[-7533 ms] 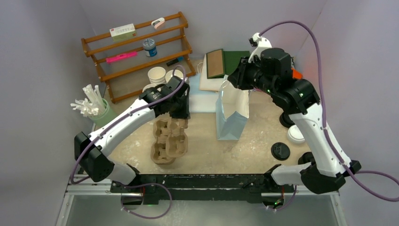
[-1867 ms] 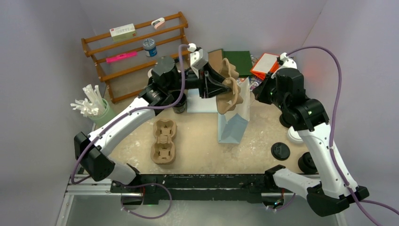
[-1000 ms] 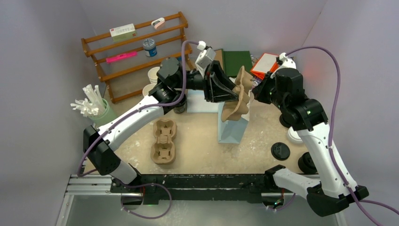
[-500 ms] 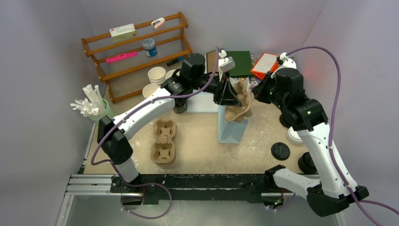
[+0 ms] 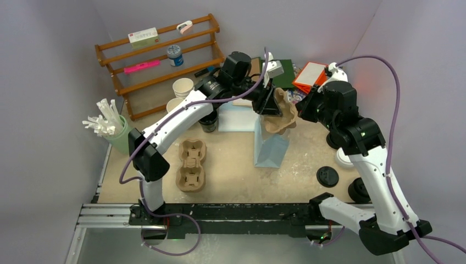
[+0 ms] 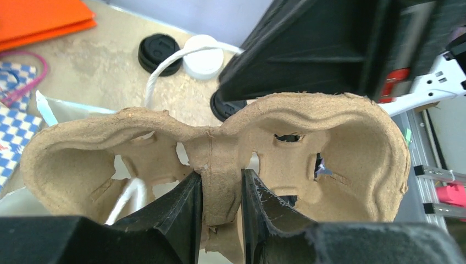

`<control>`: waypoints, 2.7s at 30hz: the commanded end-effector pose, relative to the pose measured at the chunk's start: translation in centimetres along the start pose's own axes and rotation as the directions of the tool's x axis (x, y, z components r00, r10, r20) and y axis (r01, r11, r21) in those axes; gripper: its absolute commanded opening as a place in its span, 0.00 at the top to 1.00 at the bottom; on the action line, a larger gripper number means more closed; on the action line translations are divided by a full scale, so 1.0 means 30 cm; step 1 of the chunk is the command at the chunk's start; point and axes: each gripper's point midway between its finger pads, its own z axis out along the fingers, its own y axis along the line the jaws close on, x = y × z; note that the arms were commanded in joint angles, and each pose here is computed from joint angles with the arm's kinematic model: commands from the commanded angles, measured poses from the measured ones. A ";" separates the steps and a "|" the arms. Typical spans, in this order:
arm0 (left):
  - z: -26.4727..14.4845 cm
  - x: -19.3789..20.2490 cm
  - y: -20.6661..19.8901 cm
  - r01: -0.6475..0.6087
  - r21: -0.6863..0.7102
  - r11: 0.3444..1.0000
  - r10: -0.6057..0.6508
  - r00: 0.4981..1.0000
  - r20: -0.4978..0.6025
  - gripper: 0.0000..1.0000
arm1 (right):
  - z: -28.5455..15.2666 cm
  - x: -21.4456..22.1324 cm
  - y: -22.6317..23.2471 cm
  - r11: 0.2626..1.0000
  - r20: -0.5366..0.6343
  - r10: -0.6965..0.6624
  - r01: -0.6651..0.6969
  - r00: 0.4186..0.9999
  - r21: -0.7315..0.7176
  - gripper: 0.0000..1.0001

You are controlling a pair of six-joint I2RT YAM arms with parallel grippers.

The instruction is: Pack the takeout coffee

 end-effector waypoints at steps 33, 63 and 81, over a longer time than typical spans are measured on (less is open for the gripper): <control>-0.091 0.140 -0.013 0.156 -0.177 0.972 -0.185 0.970 -0.160 0.75 | -0.160 0.074 0.015 0.996 -0.140 -0.060 0.049 0.988 -0.081 1.00; -0.085 0.173 0.120 -0.067 -0.214 0.975 0.013 0.970 -0.245 0.73 | -0.155 0.112 0.018 0.987 -0.220 -0.142 0.121 0.965 -0.109 1.00; -0.056 0.401 0.046 -0.348 -0.173 0.921 0.222 0.837 -0.500 0.73 | -0.140 0.081 0.098 0.965 -0.224 -0.199 0.150 0.954 -0.217 1.00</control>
